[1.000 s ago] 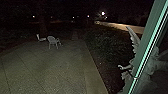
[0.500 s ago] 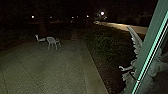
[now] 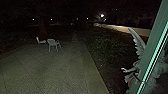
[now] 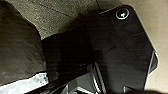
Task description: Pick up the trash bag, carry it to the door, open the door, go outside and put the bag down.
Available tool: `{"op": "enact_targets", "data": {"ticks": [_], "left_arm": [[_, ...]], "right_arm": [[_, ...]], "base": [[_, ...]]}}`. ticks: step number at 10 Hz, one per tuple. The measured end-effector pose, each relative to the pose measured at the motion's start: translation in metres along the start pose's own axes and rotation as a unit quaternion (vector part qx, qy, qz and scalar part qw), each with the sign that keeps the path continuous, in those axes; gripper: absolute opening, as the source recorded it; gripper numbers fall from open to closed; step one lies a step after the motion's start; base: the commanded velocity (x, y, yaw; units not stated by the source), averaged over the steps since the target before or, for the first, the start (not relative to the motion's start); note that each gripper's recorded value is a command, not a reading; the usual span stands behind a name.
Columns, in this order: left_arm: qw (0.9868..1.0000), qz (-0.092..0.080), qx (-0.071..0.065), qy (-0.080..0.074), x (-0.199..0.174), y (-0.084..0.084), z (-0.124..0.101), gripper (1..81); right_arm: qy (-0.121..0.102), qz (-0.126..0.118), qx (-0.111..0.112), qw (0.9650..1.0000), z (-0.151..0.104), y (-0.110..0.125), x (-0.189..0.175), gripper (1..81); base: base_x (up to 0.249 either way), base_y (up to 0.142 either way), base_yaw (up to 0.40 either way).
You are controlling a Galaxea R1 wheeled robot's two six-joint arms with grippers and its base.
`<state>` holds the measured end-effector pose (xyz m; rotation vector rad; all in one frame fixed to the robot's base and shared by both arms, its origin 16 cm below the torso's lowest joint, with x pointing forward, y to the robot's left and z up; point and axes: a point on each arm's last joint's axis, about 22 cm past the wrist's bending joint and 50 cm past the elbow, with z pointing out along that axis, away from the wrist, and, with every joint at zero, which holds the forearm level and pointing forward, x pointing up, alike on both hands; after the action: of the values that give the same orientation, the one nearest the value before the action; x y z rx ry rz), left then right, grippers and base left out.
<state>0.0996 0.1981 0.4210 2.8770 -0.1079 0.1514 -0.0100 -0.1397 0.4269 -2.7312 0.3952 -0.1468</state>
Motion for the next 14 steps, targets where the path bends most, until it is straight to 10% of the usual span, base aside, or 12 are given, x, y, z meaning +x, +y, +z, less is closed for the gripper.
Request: {"op": "enact_targets", "data": {"ticks": [14], "left_arm": [[1.0000, -0.001, 0.000, -0.003, -0.0059, 0.0005, -0.0002, 1.0]], "right_arm": [[-0.004, -0.001, -0.003, 1.0000, -0.0011, 0.0044, -0.0017, 81.1]], "base": [[0.083, 0.000, 0.000]]}}
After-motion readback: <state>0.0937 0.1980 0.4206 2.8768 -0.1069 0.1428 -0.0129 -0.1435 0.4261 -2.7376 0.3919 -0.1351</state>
